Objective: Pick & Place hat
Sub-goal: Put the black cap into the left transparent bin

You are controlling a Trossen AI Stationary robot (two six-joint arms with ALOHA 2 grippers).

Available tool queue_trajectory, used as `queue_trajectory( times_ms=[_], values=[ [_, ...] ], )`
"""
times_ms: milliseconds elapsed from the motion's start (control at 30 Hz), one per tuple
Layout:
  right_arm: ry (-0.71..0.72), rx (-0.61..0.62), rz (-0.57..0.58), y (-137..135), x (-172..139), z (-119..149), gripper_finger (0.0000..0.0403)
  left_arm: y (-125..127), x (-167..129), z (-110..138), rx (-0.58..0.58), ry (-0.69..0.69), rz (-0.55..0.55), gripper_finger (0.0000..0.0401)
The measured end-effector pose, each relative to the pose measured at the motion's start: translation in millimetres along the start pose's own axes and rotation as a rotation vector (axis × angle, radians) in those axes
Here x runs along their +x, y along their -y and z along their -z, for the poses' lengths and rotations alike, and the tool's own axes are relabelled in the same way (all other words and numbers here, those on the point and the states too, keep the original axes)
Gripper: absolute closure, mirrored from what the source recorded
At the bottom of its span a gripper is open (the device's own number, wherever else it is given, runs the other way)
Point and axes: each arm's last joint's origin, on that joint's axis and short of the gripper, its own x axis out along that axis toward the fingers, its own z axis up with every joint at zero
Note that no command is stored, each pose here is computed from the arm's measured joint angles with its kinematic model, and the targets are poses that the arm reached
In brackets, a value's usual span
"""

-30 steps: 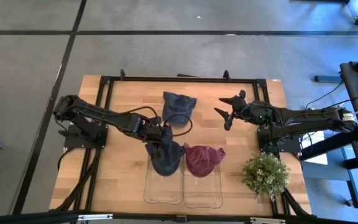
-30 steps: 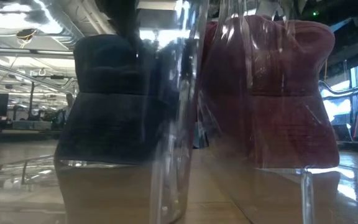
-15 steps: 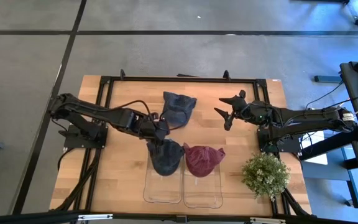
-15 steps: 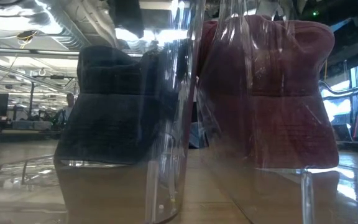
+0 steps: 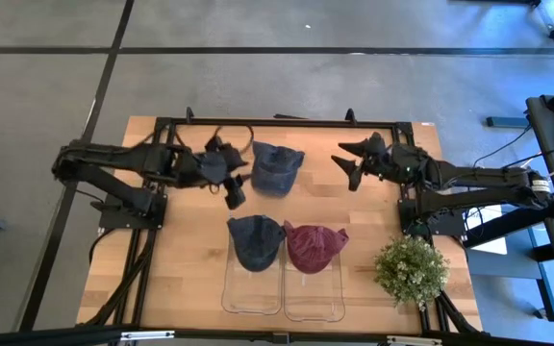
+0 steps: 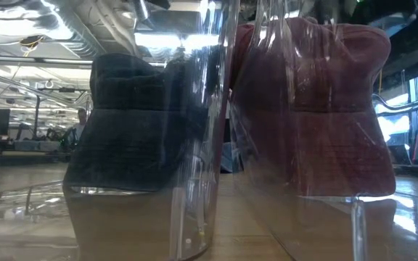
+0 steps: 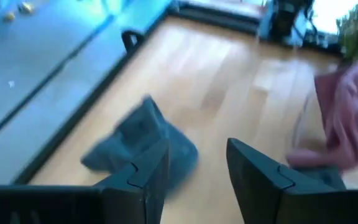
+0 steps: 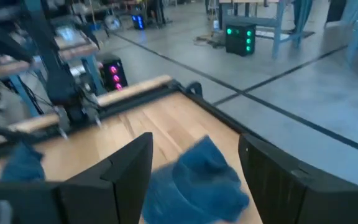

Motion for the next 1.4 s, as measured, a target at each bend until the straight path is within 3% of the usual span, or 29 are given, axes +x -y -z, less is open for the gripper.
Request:
queue_trajectory(
  times_ms=[100,300,600,1000,1167,1400],
  values=[
    [-0.019,0.044,-0.020,3.8,7.5,-13.1,0.0166,-9.3,1.9,-6.0,0.015,0.042,0.022,0.0247],
    [-0.190,0.046,-0.064,10.5,36.6,-14.0,0.0166,-30.7,29.4,10.7,0.017,0.158,0.212,0.0244],
    [-0.275,0.073,-0.021,19.0,59.5,-1.6,0.0166,-92.9,76.9,34.8,-0.153,0.247,0.276,0.0245],
    [-0.272,-0.118,-0.018,24.3,77.3,6.0,0.0166,-134.9,129.2,49.0,-0.244,0.171,0.162,0.0247],
    [-0.263,-0.082,0.044,35.1,82.8,6.3,0.0166,-154.8,157.2,55.9,-0.290,0.166,0.276,0.0244],
    [-0.262,-0.055,0.105,51.3,84.5,4.9,0.0166,-179.0,199.3,84.5,-0.300,0.064,0.312,0.0248]
  ],
)
